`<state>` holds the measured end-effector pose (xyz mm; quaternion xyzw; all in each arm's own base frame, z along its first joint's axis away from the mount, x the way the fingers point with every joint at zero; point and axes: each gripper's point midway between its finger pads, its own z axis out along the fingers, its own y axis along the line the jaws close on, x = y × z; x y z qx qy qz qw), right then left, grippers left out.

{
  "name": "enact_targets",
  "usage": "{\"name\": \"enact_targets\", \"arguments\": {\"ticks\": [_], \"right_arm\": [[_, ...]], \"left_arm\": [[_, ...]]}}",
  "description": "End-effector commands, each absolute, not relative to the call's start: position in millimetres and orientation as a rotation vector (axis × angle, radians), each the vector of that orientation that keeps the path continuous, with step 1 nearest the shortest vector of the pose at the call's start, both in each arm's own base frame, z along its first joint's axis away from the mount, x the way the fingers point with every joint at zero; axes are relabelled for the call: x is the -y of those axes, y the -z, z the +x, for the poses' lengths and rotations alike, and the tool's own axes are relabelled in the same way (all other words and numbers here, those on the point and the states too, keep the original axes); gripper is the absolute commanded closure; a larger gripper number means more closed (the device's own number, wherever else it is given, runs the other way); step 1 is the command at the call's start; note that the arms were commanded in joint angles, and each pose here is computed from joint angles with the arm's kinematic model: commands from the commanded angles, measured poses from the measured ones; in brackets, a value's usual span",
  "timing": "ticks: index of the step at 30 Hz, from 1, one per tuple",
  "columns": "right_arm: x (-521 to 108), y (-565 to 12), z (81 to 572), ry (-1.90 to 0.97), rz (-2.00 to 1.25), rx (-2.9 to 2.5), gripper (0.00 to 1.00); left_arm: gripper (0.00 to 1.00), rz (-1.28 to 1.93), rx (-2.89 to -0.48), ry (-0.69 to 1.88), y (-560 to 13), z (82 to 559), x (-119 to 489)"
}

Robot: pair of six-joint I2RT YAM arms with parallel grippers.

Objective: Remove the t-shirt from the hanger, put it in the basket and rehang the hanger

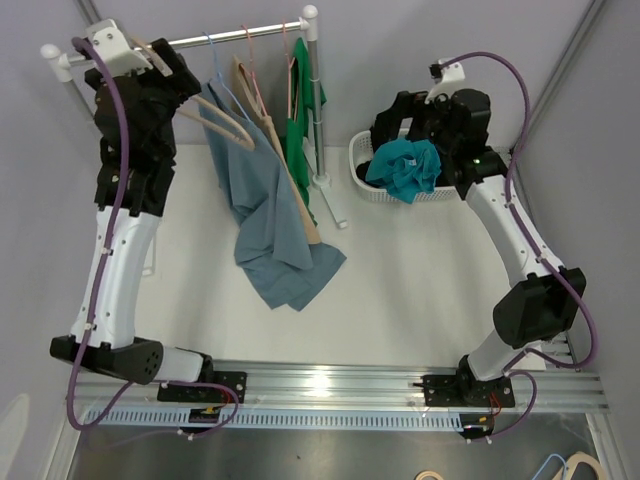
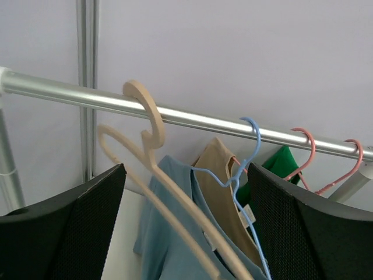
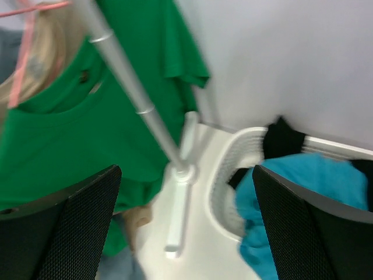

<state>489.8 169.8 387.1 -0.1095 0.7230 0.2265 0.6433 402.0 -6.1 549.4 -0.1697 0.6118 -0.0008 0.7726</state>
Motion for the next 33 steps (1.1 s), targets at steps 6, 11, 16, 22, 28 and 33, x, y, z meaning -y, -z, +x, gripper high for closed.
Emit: {"name": "enact_targets", "arguments": {"ticks": [6, 11, 16, 22, 28, 33], "right_arm": [[-249.4, -389.6, 469.9, -0.631, -0.407, -1.635, 0.01], [-284.6, -383.0, 469.3, -0.696, -0.472, -1.633, 0.03], [-317.0, -381.8, 465.4, -0.739, -0.527, -1.628, 0.09], [-331.3, -376.8, 460.6, -0.755, -0.548, -1.629, 0.07], [-330.9, -372.2, 461.7, -0.751, -0.543, -1.643, 0.05], [-329.5, -371.2, 460.6, -0.746, -0.543, -1.645, 0.05]], "left_arm": [[0.11, -0.365, -1.440, -0.017, -503.6, 453.9, 39.3], [0.11, -0.320, -1.448, -0.004, -502.1, 464.8, 59.2], [0.11, -0.314, -1.482, -0.008, -492.1, 485.0, 68.1], [0.27, -0.323, -1.476, -0.045, -493.7, 498.1, 66.8], [0.29, -0.338, -1.547, -0.084, -471.5, 513.5, 68.1], [0.29, -0.343, -1.567, -0.085, -461.8, 522.0, 70.4]]}}
